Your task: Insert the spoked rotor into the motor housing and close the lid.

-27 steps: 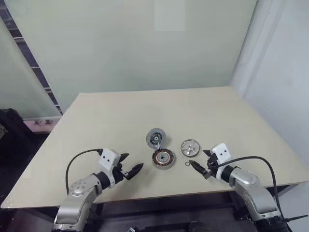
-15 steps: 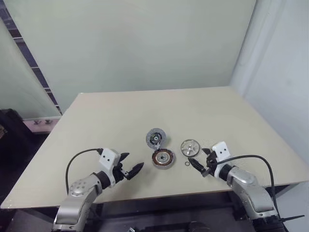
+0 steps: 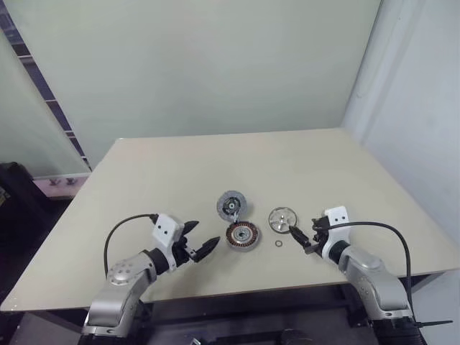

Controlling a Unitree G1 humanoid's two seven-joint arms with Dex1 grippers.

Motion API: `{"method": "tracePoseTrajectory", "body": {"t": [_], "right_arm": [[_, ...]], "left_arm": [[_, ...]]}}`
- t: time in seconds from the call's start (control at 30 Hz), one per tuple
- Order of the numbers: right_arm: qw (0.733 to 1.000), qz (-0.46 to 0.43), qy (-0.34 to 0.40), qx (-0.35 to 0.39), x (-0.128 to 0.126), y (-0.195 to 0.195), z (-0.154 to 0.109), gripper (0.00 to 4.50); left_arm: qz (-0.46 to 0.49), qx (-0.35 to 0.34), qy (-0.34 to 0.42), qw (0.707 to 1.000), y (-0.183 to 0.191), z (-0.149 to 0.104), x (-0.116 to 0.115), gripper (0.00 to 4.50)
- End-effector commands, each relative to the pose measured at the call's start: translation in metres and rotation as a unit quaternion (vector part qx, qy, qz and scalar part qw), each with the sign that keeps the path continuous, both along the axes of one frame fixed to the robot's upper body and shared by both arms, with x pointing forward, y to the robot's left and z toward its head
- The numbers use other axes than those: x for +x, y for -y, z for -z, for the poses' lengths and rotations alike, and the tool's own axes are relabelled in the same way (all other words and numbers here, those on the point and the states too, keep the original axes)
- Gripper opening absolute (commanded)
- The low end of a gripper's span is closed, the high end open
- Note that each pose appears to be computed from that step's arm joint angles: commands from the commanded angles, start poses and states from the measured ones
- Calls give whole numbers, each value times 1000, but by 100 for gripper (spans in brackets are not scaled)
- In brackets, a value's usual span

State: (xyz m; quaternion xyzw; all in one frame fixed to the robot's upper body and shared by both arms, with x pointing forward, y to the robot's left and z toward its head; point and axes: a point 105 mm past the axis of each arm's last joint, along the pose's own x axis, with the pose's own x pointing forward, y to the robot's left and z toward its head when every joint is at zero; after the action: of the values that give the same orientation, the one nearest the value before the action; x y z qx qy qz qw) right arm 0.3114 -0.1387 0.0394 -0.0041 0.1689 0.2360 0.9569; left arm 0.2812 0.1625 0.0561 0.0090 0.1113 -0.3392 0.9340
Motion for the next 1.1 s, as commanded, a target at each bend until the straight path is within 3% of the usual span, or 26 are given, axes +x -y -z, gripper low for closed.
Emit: {"method": "tracePoseTrajectory", "body": {"t": [0.03,0.37,1.1], "right_arm": [[998,-51,28,-26,-5,-15,-11,450],[993,-97,-15,-68,-13,-37,20,450],[993,-91,-42,-59,9,-54,44,450]], "left_arm": [[26,8,3,1000,9,0,1,446],[56,22,-26,998,19,10,-7,446],[76,35,-39,996,29,19,-11,446]]}}
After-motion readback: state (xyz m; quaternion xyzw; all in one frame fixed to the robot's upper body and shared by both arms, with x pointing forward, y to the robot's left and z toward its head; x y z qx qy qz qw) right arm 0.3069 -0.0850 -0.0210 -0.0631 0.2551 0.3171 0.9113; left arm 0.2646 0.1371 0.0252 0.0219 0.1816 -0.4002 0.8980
